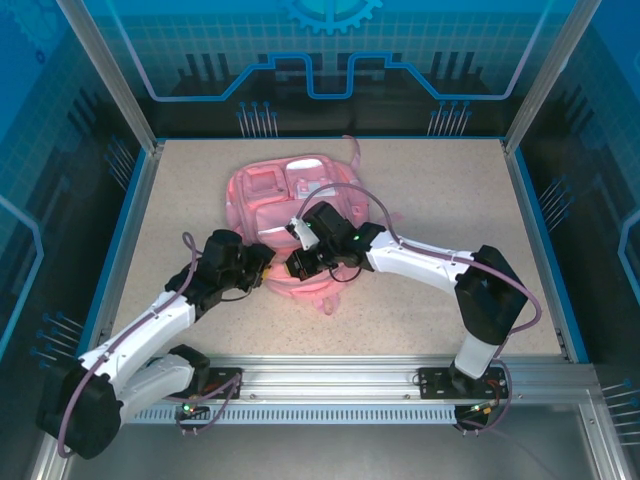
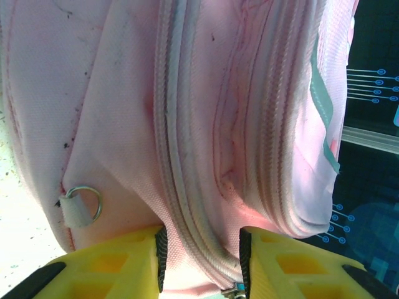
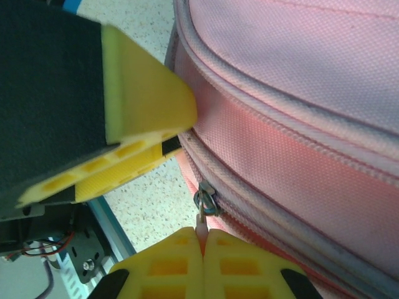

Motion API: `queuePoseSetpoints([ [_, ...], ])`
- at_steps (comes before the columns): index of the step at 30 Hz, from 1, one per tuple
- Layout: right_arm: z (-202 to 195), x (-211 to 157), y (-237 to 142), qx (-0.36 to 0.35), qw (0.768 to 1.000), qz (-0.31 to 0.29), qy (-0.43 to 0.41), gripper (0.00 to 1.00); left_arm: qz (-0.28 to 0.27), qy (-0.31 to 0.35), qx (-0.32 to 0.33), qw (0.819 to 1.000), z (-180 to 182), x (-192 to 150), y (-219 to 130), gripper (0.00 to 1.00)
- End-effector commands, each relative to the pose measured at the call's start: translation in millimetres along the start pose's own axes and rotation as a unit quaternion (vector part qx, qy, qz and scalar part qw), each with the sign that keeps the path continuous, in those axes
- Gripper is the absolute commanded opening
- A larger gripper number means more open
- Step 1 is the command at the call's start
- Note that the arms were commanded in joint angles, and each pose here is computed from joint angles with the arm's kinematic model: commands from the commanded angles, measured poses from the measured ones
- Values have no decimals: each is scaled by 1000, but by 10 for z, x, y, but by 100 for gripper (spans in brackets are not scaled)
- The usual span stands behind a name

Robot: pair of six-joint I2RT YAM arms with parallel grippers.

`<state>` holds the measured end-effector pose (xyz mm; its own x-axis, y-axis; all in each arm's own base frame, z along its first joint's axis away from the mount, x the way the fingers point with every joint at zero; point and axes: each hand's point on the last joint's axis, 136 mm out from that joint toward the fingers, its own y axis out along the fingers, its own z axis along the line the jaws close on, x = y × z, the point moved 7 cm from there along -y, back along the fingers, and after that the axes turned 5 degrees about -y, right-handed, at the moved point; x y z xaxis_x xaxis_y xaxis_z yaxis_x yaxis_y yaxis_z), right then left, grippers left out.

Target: Pack the student bag

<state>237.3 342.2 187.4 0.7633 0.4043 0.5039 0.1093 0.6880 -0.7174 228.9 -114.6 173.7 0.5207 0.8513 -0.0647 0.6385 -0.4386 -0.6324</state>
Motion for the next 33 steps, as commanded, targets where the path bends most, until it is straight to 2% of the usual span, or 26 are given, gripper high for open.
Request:
queuePoseSetpoints([
  [1,176,-29,-118,-3,999,3,-38,0,-15,-9,-11,1000,-5,24,50,37],
  [3,168,-57,-131,-13,999,8,-41,0,-15,-11,-10,1000,-7,28,76,37],
  [8,89,-105,-224,-58,997,9,-41,0,-20,-7,0,1000,23,42,101,22],
  [12,-63,-174,-361,-140,989,16,-40,0,-36,7,18,999,88,68,68,10],
  [15,-244,-271,-476,-221,973,32,-54,0,-48,20,34,998,143,94,33,5],
  [19,-579,-413,-652,-317,945,56,-51,0,-59,39,58,996,235,121,-12,3],
  [23,-803,-440,-789,-362,929,63,-36,0,-62,48,71,994,293,140,-39,3],
  [27,-780,-374,-794,-332,941,50,-27,0,-67,61,77,993,277,177,-87,3],
  [31,-471,-286,-615,-202,977,30,-56,0,-80,83,95,989,232,284,-175,5],
  [33,-300,-239,-528,-145,987,23,-69,0,-88,92,106,986,211,351,-246,12],
])
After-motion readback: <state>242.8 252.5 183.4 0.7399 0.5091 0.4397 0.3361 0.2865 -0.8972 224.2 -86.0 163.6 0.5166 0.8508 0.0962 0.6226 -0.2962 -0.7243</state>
